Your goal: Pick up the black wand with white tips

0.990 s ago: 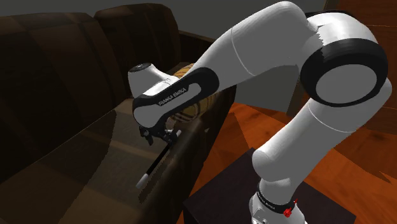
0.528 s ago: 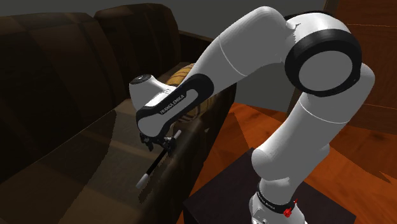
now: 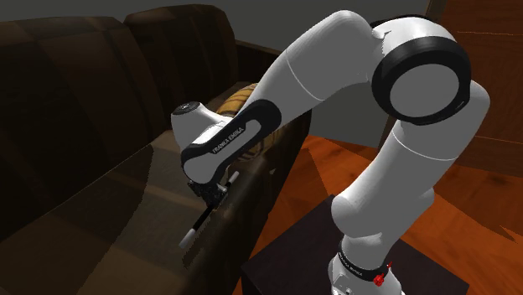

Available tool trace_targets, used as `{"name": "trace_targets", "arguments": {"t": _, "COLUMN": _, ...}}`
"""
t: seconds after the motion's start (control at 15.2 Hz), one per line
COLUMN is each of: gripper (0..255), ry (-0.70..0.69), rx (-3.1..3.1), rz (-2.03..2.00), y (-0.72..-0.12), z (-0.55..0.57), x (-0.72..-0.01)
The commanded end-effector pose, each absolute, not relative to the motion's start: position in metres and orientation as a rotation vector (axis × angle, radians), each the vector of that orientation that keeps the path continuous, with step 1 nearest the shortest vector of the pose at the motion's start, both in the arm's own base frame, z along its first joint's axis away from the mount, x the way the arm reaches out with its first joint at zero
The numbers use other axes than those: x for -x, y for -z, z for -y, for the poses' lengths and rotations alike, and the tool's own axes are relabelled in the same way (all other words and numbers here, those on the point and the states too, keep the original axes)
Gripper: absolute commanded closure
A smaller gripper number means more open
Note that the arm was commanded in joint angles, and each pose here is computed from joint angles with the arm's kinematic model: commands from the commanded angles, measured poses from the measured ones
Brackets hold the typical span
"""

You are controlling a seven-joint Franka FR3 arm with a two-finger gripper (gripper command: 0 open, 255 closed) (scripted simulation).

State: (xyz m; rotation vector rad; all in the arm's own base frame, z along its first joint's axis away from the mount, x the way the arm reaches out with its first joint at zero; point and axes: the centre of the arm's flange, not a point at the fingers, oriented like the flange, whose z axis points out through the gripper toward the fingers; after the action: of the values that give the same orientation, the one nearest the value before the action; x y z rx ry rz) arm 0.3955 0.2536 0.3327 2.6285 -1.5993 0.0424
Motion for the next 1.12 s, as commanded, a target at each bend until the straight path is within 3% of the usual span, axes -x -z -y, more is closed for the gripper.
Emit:
{"name": "trace_targets", "arguments": {"t": 0.0, "gripper": 255, "ry": -0.043, "rx": -2.629, "rz": 1.599, "y": -0.333, "z": -0.254, "x": -0.395}}
{"name": "trace_targets", "arguments": {"t": 1.06, "gripper": 255, "ry": -0.043, "rx": -2.629, "rz": 1.599, "y": -0.402, "z": -0.254, "x": -0.396}}
